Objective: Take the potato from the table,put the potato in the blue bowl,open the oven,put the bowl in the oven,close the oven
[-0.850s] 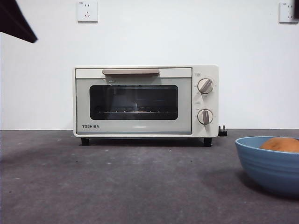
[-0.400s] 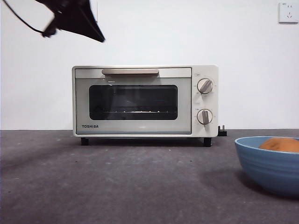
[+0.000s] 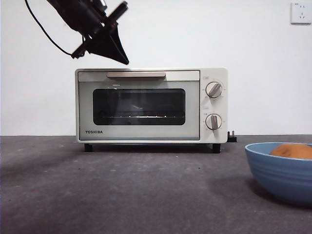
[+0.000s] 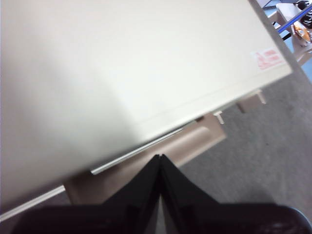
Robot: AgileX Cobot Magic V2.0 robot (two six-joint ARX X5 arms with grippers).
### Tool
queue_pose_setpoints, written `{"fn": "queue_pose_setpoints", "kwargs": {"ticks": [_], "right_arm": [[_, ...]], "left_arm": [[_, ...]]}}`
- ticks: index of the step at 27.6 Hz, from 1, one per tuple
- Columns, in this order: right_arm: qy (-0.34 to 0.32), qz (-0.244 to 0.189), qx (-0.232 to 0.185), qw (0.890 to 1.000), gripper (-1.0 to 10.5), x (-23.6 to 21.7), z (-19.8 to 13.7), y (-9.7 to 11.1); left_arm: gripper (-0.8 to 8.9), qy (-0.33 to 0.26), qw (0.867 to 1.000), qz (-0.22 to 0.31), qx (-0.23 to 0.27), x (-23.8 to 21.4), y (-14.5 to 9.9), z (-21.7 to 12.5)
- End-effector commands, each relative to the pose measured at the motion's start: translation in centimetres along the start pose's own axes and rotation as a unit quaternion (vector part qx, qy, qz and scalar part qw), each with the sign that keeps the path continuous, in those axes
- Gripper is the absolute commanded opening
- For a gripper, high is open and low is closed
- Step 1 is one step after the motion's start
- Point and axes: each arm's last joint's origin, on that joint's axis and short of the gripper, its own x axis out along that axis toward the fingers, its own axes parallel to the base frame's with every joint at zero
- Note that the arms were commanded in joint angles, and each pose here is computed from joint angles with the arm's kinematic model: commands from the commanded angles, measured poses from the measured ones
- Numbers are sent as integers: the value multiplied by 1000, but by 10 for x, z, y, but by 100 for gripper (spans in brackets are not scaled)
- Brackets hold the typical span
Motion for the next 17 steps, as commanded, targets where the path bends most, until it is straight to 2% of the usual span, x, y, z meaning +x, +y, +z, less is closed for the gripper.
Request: {"fn": "queue_pose_setpoints", "kwargs": {"ticks": [1, 12, 17], "right_arm": [[6, -1, 5, 1000, -12, -1, -2, -1], [1, 1, 5, 1000, -12, -1, -1, -1], [2, 1, 5, 1000, -12, -1, -1, -1]], "left_arm": [[-6, 5, 1000, 21, -7, 11, 5, -2], [-6, 31, 999, 34, -4, 17, 5, -8], [-6, 72, 994, 75, 34, 23, -7, -18]]}}
